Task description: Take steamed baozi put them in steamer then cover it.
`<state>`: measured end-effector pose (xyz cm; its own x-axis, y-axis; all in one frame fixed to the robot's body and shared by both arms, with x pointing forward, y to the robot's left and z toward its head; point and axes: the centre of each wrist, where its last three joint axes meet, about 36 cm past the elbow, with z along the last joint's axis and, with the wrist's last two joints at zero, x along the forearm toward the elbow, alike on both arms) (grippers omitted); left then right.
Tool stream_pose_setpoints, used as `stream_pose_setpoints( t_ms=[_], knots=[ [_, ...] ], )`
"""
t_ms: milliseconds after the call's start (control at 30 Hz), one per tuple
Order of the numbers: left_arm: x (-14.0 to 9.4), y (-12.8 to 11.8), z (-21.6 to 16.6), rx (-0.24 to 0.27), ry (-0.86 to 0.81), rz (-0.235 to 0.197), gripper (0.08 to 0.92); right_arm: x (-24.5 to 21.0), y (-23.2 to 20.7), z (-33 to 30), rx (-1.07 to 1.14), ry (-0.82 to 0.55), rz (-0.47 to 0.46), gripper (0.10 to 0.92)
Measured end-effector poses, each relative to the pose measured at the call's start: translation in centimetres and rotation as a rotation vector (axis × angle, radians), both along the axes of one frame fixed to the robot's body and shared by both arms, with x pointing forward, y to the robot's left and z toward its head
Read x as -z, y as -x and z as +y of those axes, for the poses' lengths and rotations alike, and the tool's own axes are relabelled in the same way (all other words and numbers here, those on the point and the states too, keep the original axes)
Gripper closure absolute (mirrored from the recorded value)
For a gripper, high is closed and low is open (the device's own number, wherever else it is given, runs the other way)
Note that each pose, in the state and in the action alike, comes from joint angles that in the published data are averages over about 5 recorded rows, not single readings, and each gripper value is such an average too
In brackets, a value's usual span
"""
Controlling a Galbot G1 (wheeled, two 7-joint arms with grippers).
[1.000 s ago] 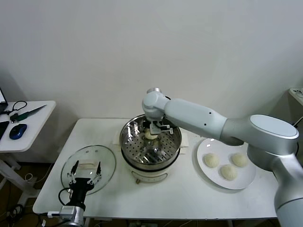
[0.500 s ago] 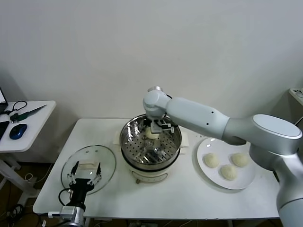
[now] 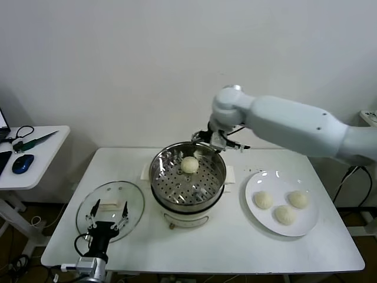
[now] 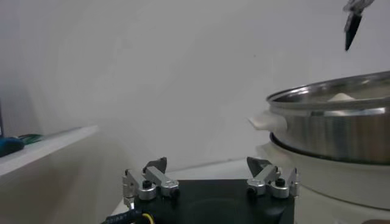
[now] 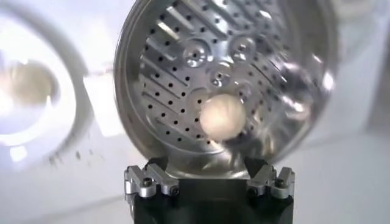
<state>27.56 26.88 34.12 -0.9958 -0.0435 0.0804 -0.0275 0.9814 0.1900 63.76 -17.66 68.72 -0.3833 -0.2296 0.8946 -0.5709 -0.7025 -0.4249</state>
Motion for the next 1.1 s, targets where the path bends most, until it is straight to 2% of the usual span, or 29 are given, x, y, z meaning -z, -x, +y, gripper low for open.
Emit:
stream_pose_setpoints(
  t_ms=[200,400,767,1100],
  knots=[
    [-0.3,0.3,0.3,-0.002,-0.008,-0.004,0.177,0.8,0.5,-7.0,0.376,-0.186,0.141,0.2],
    [-0.5,0.5,0.3,-0.001,-0.011,-0.005,0.177,4.1,1.2,-12.6,0.621,-0.264,0.265,0.2],
    [-0.2,0.6,0.1,0.001,-0.015,0.006,0.177,12.6,2.1,-18.6,0.82,-0.223,0.358,0.2],
    [0.1,0.5,0.3,-0.006,-0.022,0.016,0.177,18.6,1.7,-19.2,0.866,-0.146,0.395,0.2]
  ],
)
